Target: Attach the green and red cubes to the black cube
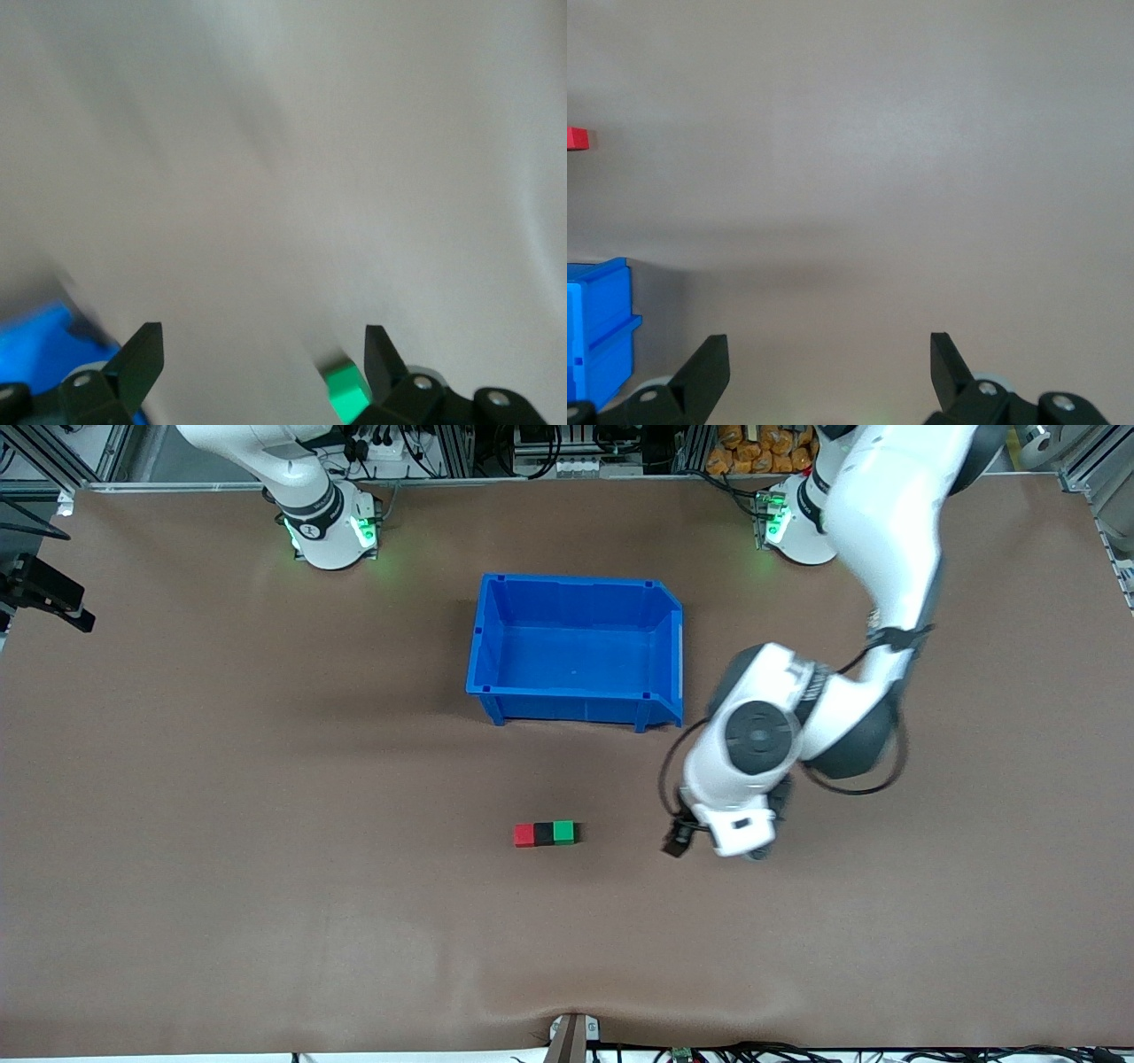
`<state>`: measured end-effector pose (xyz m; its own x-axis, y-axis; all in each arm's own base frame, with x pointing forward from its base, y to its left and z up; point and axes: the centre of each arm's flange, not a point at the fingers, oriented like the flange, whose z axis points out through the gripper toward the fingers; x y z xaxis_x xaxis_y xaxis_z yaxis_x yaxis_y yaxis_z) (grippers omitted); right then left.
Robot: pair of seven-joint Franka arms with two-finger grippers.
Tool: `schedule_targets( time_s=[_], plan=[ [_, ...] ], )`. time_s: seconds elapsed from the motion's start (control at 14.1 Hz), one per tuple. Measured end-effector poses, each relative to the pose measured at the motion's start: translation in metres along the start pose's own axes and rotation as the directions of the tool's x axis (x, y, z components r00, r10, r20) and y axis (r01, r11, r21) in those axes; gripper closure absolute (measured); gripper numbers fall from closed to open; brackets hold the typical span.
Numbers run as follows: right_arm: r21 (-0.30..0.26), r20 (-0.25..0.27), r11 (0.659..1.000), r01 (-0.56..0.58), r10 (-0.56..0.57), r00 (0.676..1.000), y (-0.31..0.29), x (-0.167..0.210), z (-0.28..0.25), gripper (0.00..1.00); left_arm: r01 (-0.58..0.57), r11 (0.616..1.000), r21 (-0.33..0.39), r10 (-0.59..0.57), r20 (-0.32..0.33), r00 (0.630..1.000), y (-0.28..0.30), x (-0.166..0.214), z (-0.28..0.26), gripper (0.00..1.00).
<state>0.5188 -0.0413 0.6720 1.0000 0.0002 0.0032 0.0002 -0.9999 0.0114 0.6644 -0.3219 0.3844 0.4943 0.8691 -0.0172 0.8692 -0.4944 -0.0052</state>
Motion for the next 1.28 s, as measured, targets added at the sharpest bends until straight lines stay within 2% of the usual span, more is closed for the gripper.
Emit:
schedule_targets(
  time_s=[0.21,0.5,0.78,1.0,1.28],
  plan=[
    [0.0,0.006,1.0,0.0,0.0,1.0,0.0,0.0,0.001,0.0,-0.059,0.998,0.011,0.059,-0.013,0.998,-0.032,0.056,-0.028,0.0],
    [0.002,0.029,1.0,0.0,-0.001,1.0,-0.001,-0.003,0.003,0.0,-0.1,0.994,0.034,0.101,-0.008,0.995,-0.044,0.071,-0.023,0.0],
    [0.001,0.028,1.0,0.005,-0.005,1.0,-0.003,-0.003,0.002,0.0,-0.224,0.975,0.014,0.224,-0.013,0.975,-0.063,0.125,-0.047,0.0],
    [0.001,0.028,1.0,0.006,-0.006,1.0,-0.004,-0.003,0.002,0.0,-0.335,0.942,0.013,0.335,-0.006,0.942,-0.086,0.151,-0.063,0.0],
    [0.001,0.028,1.0,0.006,-0.006,1.0,-0.004,-0.002,0.002,0.0,-0.494,0.869,0.024,0.494,-0.006,0.869,-0.118,0.163,-0.081,0.0]
  ],
)
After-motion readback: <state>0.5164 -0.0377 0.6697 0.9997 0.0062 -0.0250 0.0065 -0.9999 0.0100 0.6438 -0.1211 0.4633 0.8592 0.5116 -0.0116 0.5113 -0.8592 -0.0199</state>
